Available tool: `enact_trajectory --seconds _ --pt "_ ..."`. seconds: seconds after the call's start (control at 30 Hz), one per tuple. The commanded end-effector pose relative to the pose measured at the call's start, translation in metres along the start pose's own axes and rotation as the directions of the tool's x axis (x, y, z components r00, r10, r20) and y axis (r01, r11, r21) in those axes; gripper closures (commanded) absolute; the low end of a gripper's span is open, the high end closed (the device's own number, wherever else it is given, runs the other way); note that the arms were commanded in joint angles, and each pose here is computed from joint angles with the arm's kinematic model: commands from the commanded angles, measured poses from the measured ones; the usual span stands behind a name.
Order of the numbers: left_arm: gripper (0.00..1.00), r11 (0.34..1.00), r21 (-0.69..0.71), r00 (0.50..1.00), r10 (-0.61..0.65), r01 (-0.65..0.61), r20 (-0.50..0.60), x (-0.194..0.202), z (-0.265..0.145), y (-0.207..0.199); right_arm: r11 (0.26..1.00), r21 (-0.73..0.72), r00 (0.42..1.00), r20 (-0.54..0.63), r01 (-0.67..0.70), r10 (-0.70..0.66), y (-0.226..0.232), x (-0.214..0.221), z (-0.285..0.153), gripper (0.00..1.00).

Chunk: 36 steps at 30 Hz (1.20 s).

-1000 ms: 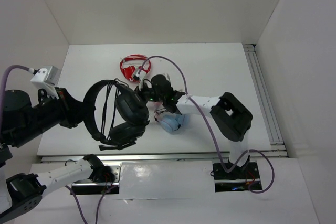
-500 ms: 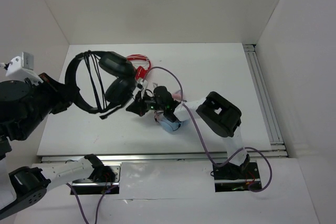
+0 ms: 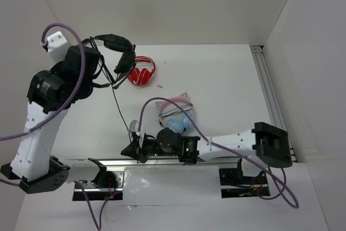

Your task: Wrap the headphones

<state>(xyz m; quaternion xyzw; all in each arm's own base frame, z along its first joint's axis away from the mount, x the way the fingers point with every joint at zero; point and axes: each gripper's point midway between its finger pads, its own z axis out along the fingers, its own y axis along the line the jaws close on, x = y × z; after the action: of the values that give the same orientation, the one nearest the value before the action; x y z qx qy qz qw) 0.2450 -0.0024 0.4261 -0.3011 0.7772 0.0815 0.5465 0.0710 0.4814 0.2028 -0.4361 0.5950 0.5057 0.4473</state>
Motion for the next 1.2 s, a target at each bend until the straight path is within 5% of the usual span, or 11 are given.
enact_trajectory --seconds 0.0,0.23,0.33,0.4,0.57,0.77,0.9,1.0,1.17 --pt "1.00 0.990 -0.130 0.998 -0.050 0.054 0.034 0.008 0.023 0.017 0.985 0.120 0.991 0.032 0.123 -0.128 0.018 -0.060 -0.018 1.00" --pt "1.00 0.984 -0.093 0.979 0.136 -0.151 -0.152 0.099 0.058 0.019 0.961 0.215 0.984 0.000 0.172 -0.176 0.039 -0.129 -0.059 1.00" --pt "1.00 0.954 0.058 0.904 0.299 -0.296 -0.307 0.156 0.062 0.014 0.911 0.324 0.967 -0.080 0.254 -0.241 0.020 -0.150 -0.078 1.00" --pt "1.00 0.917 0.168 0.855 0.398 -0.362 -0.332 0.186 0.066 0.012 0.835 0.412 0.928 -0.232 0.365 -0.291 -0.007 -0.140 -0.094 1.00" --pt "1.00 0.839 0.435 0.803 0.489 -0.326 -0.341 0.214 0.040 -0.006 0.709 0.534 0.880 -0.378 0.461 -0.287 -0.046 -0.166 -0.130 1.00" --pt "1.00 0.627 0.723 0.707 0.650 -0.290 -0.280 0.234 -0.024 -0.037 0.481 0.691 0.841 -0.465 0.540 -0.276 -0.113 -0.188 -0.170 1.00" --pt "1.00 0.571 0.763 0.700 0.676 -0.303 -0.228 0.220 -0.052 -0.034 0.399 0.740 0.840 -0.489 0.542 -0.236 -0.164 -0.187 -0.179 1.00" --pt "1.00 0.570 0.758 0.700 0.679 -0.316 -0.219 0.212 -0.059 -0.026 0.404 0.765 0.864 -0.469 0.501 -0.183 -0.212 -0.186 -0.189 1.00" --pt "1.00 0.583 0.759 0.755 0.626 -0.288 -0.195 0.185 -0.072 -0.023 0.523 0.756 0.915 -0.373 0.394 -0.151 -0.271 -0.195 -0.193 1.00"
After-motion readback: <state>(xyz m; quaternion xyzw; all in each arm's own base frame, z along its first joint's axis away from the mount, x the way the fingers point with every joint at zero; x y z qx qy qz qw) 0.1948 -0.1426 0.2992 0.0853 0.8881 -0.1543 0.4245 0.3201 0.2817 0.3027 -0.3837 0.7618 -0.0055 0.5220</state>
